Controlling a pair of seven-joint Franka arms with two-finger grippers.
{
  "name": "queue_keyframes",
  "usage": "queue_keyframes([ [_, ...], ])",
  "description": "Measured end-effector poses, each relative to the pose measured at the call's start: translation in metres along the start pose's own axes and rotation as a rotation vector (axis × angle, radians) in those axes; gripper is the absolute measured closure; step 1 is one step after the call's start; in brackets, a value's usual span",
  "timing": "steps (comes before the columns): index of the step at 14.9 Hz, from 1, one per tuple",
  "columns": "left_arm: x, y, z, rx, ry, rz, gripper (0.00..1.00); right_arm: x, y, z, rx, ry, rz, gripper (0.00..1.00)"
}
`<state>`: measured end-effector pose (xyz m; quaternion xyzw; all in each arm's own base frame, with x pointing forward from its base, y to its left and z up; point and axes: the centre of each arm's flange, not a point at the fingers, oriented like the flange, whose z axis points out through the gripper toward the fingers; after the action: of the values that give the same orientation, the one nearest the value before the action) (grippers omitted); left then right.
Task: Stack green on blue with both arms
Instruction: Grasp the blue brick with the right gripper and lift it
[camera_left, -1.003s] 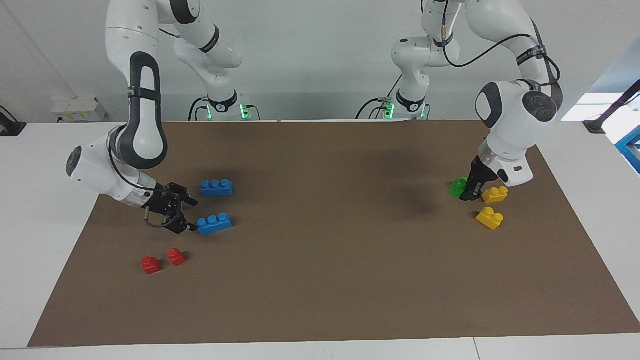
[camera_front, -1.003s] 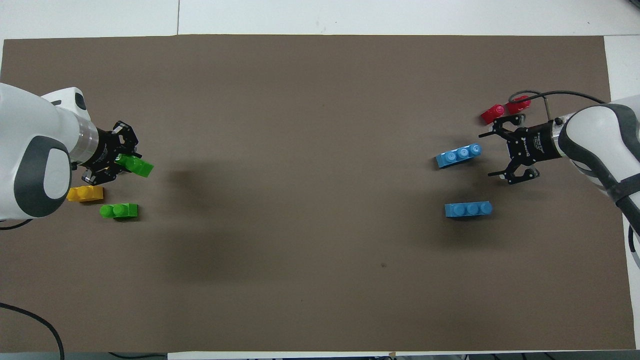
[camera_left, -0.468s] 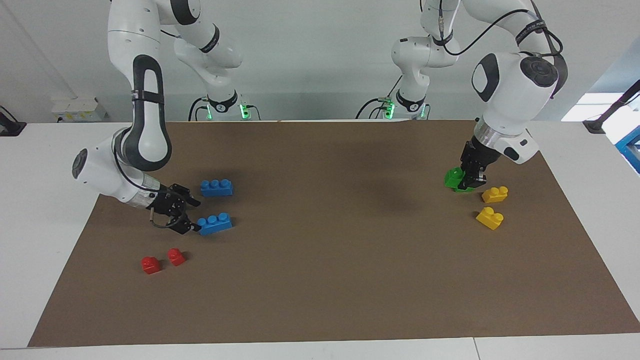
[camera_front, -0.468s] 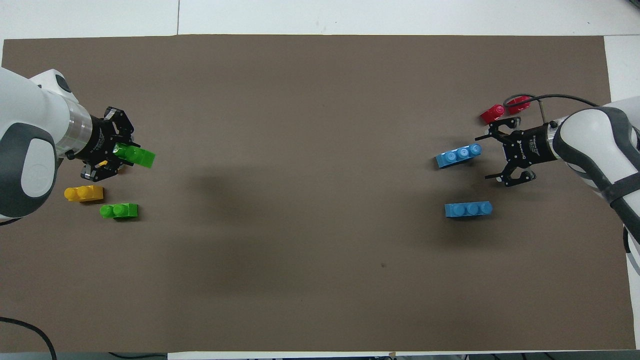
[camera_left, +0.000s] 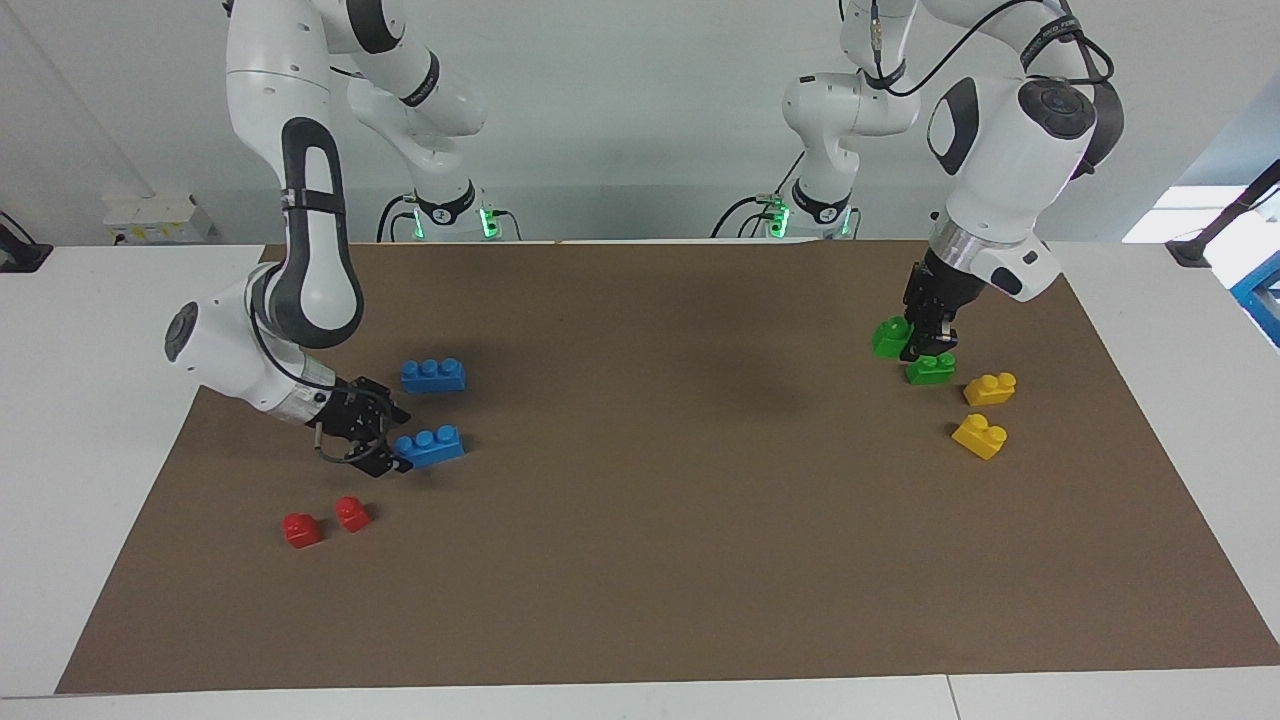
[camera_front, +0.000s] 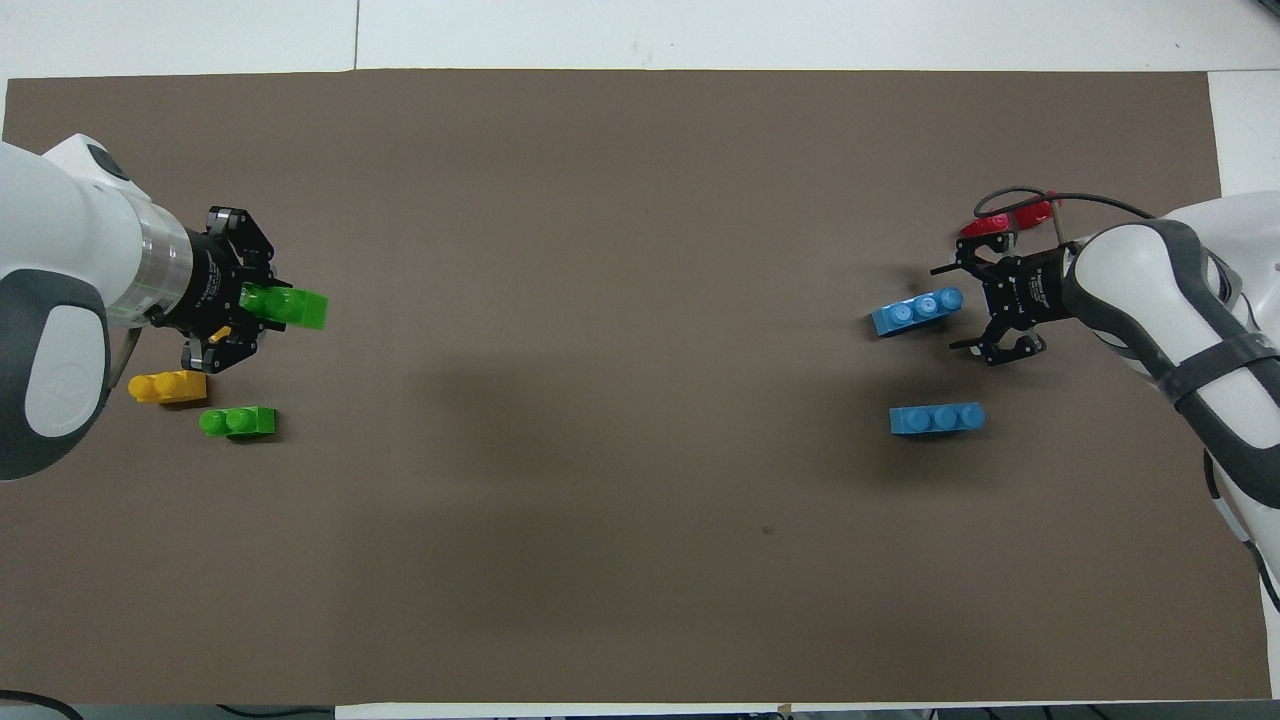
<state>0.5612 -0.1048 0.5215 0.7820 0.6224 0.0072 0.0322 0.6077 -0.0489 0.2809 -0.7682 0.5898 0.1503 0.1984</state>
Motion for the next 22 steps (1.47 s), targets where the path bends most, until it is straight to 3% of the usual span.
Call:
queue_keyframes([
  [6, -0.001, -0.001, 0.000, 0.004, -0.009, -0.017, 0.66, 0.003, -0.003, 0.005, 0.016, 0.021, 0.000, 0.00],
  [7, -0.001, -0.001, 0.000, 0.004, -0.010, -0.018, 0.66, 0.003, -0.003, 0.005, 0.016, 0.021, 0.000, 0.09],
  [8, -0.001, -0.001, 0.000, 0.004, -0.010, -0.019, 0.66, 0.001, -0.003, 0.006, 0.013, 0.020, -0.015, 0.09],
  [10, -0.001, -0.001, 0.000, 0.004, -0.010, -0.020, 0.66, -0.002, -0.001, 0.012, 0.002, 0.016, -0.100, 0.25],
  [13, -0.001, -0.001, -0.001, 0.003, -0.010, -0.020, 0.66, 0.001, 0.005, 0.010, -0.017, -0.009, -0.263, 0.62],
  [15, -0.001, -0.001, -0.001, 0.002, -0.010, -0.021, 0.66, 0.006, 0.008, 0.006, -0.013, -0.012, -0.314, 0.64],
  [18, -0.001, -0.001, -0.002, 0.003, -0.011, -0.055, 0.66, 0.006, 0.010, 0.005, -0.023, -0.028, -0.278, 0.64],
  [22, -0.003, -0.002, -0.001, 0.010, -0.010, -0.188, 0.66, -0.031, 0.001, -0.010, -0.042, -0.060, -0.204, 0.64],
])
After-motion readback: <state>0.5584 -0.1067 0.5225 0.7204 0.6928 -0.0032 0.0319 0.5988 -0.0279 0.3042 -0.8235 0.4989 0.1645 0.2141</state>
